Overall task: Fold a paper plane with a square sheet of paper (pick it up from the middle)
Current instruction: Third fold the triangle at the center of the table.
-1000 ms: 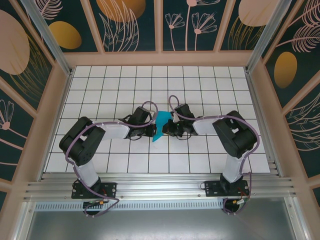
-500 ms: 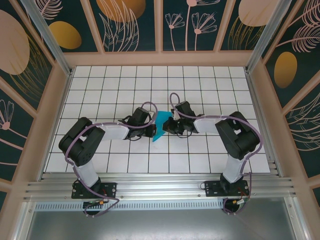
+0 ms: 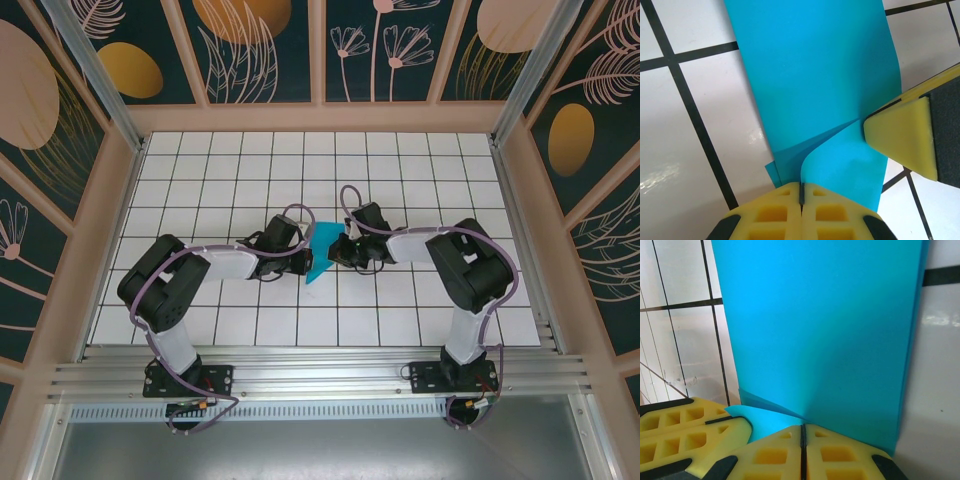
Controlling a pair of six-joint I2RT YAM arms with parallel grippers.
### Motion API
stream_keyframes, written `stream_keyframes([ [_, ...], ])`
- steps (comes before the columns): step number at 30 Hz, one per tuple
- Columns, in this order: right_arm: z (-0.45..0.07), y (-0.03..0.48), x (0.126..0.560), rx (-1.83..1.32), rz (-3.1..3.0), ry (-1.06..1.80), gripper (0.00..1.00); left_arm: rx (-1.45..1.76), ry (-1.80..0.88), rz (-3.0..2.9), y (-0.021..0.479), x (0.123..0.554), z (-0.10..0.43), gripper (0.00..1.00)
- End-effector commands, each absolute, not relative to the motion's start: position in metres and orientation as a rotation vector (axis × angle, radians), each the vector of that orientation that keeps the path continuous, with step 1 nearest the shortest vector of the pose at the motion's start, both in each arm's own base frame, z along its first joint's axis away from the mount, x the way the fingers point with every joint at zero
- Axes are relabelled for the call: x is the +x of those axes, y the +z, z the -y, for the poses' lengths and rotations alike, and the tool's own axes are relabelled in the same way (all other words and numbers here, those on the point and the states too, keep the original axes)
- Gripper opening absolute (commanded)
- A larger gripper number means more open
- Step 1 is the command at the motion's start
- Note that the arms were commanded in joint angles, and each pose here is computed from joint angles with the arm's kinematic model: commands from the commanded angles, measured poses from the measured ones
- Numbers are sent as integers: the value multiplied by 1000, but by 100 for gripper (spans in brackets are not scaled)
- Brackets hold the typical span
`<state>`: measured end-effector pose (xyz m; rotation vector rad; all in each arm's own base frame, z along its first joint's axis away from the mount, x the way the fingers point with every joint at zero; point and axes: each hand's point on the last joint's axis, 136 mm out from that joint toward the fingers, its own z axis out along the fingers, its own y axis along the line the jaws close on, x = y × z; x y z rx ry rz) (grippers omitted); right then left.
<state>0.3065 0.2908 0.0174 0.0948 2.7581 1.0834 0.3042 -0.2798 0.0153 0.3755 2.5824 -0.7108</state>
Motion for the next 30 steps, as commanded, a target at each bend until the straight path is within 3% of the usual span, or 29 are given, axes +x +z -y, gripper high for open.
stream_keyframes([
  [1, -285, 28, 310, 100, -2742, 1081, 11, 385, -633, -2696, -7, 285, 261, 1],
  [5, -282, 42, 324, 112, -2681, 1140, 11, 383, -634, -2696, -7, 286, 261, 1],
  [15, -261, -11, 308, 229, -2785, 1075, 10, 386, -628, -2701, -9, 285, 261, 1],
  [23, -269, 43, 330, 133, -2667, 1103, 11, 384, -625, -2704, -10, 285, 260, 1],
  [30, -295, 75, 319, 44, -2596, 1288, 11, 383, -630, -2704, -9, 285, 261, 1],
])
